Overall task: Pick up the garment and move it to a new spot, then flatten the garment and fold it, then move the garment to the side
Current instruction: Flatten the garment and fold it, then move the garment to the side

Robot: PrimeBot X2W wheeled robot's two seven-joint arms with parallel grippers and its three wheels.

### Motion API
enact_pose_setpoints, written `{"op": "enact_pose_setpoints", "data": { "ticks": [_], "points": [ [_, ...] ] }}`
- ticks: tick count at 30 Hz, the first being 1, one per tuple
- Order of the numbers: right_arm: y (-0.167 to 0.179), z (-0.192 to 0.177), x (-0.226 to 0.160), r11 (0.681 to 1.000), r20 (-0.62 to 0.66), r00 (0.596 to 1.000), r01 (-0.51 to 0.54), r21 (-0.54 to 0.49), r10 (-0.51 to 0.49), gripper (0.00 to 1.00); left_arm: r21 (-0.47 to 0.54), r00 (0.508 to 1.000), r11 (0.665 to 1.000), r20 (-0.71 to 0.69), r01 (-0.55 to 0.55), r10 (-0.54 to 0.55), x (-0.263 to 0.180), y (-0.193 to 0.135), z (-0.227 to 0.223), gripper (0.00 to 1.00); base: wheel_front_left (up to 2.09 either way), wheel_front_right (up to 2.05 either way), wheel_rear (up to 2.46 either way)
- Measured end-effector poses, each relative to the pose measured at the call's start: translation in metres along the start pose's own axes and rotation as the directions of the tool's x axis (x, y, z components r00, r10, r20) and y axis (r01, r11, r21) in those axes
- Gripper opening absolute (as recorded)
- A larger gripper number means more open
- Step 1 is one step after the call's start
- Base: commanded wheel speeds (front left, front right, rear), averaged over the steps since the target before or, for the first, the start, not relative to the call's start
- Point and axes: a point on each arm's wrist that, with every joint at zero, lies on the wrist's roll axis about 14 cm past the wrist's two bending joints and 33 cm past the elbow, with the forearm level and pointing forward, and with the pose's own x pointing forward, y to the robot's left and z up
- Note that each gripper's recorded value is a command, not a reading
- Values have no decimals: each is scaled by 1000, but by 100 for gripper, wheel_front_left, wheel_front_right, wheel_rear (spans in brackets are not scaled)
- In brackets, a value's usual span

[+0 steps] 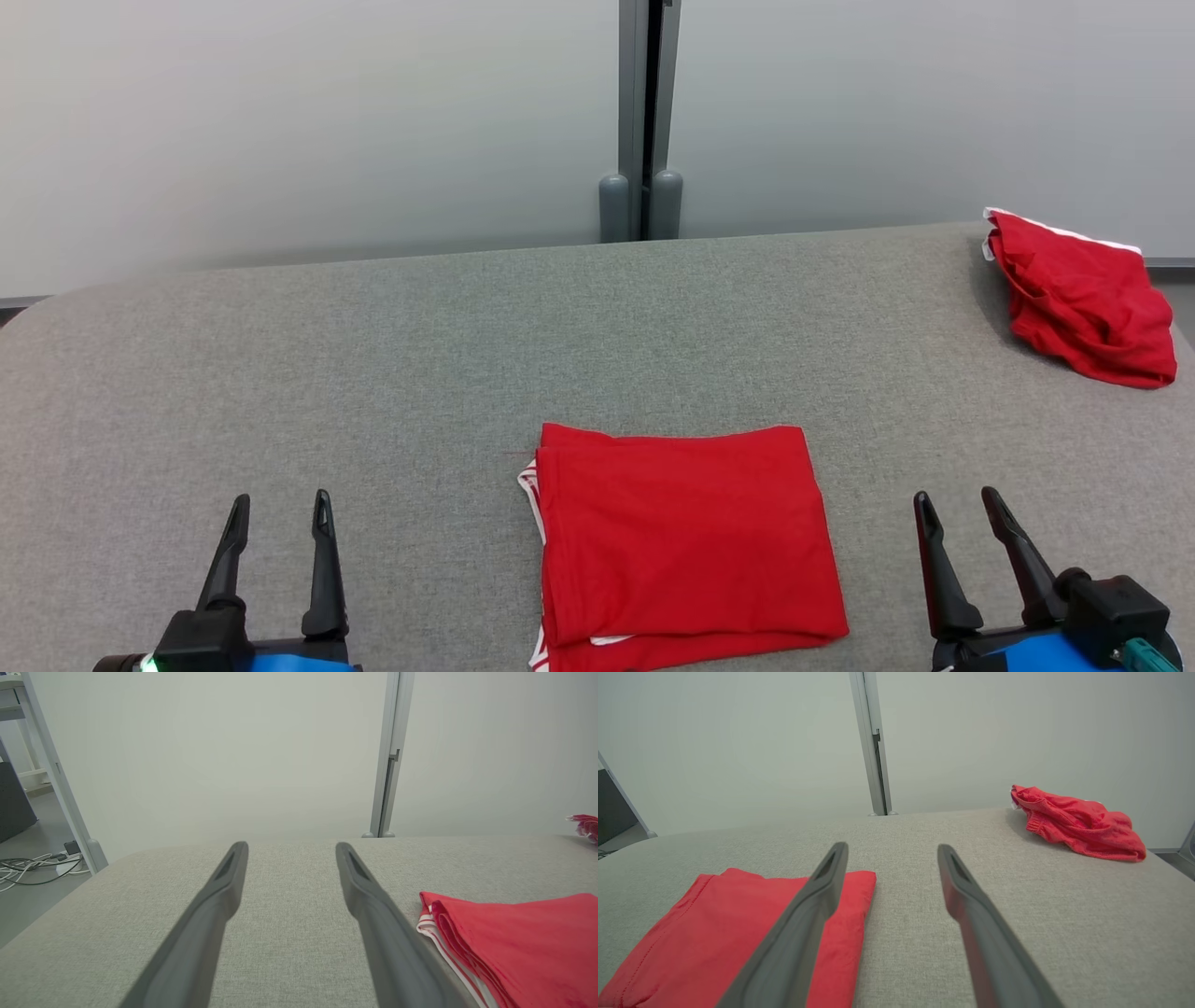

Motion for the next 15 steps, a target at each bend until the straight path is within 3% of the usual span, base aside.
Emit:
{"op": "enact_pose_setpoints", "data": {
  "ticks": [15],
  "points": [
    [4, -12, 1, 1000, -50, 999, -12, -9, 12, 100, 2, 1000, 1000, -14, -12, 12, -2, 4, -4, 100, 0, 0, 0]
  ]
}}
